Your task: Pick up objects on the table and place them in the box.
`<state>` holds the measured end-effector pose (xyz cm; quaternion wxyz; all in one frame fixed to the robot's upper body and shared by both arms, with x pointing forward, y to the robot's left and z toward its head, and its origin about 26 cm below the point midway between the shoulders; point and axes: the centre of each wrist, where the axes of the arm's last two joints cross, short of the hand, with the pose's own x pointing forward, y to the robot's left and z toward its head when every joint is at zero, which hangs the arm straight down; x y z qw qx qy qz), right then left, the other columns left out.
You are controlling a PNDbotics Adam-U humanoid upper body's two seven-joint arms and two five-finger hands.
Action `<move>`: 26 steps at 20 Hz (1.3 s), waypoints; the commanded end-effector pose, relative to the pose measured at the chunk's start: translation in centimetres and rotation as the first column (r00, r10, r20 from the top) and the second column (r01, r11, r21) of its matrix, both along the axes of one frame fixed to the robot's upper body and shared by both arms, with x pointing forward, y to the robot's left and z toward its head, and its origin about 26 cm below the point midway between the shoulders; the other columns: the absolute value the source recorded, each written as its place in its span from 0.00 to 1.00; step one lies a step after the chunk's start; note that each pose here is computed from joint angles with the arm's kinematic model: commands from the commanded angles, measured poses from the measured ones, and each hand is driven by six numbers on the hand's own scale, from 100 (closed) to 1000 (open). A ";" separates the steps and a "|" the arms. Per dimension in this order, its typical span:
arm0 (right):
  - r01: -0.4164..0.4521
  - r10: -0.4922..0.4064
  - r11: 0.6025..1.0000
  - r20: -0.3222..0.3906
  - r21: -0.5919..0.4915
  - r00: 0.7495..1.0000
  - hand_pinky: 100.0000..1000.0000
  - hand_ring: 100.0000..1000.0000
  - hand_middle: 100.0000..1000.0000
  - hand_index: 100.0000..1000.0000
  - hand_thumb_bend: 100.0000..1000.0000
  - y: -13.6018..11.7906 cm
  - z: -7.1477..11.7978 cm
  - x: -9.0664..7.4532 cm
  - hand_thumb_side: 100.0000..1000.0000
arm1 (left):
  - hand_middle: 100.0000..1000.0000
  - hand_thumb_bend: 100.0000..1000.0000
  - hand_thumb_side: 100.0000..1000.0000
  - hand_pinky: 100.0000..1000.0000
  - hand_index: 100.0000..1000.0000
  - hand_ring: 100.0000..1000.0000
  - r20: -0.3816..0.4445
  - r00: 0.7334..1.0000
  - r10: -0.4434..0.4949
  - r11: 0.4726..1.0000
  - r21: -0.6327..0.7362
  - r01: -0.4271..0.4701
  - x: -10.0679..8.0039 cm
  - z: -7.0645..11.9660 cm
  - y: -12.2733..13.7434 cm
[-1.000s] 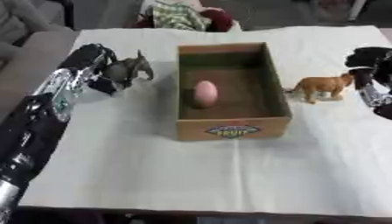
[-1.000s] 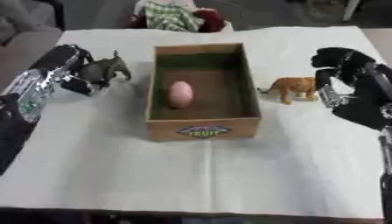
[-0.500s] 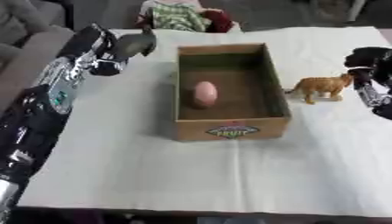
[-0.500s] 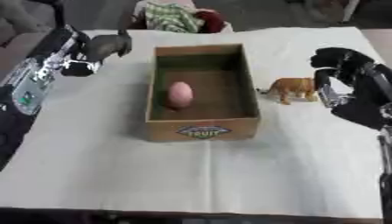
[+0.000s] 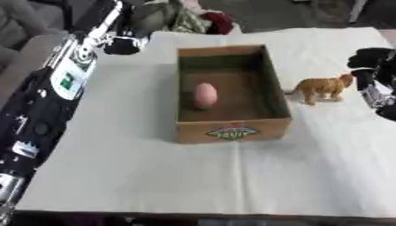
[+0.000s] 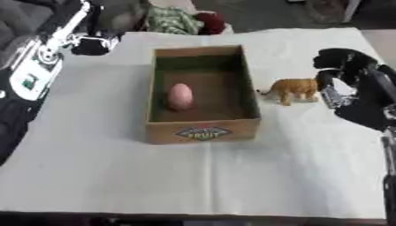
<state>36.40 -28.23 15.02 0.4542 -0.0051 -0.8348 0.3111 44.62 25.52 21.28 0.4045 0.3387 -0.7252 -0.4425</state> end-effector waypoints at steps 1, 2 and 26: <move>-0.015 0.015 1.000 0.030 -0.011 0.999 0.78 0.79 0.71 0.82 0.00 0.2 1.0 0.0 0.18 | 0.14 0.06 0.09 0.51 0.32 0.20 0.015 0.998 -0.068 0.997 0.030 0.067 0.2 1.3 -1.8; -0.017 0.018 1.000 0.031 -0.011 0.999 0.78 0.79 0.71 0.82 0.00 0.2 1.0 0.0 0.18 | 0.15 0.06 0.10 0.51 0.32 0.21 0.002 0.997 -0.082 0.996 0.040 0.082 0.3 1.0 -2.3; 0.024 -0.026 0.999 0.049 0.028 0.998 0.77 0.77 0.68 0.81 0.00 0.1 1.2 0.0 0.19 | 0.58 0.86 0.33 0.70 0.69 0.59 -0.266 0.917 -0.297 0.933 0.121 0.338 0.1 -3.1 -3.0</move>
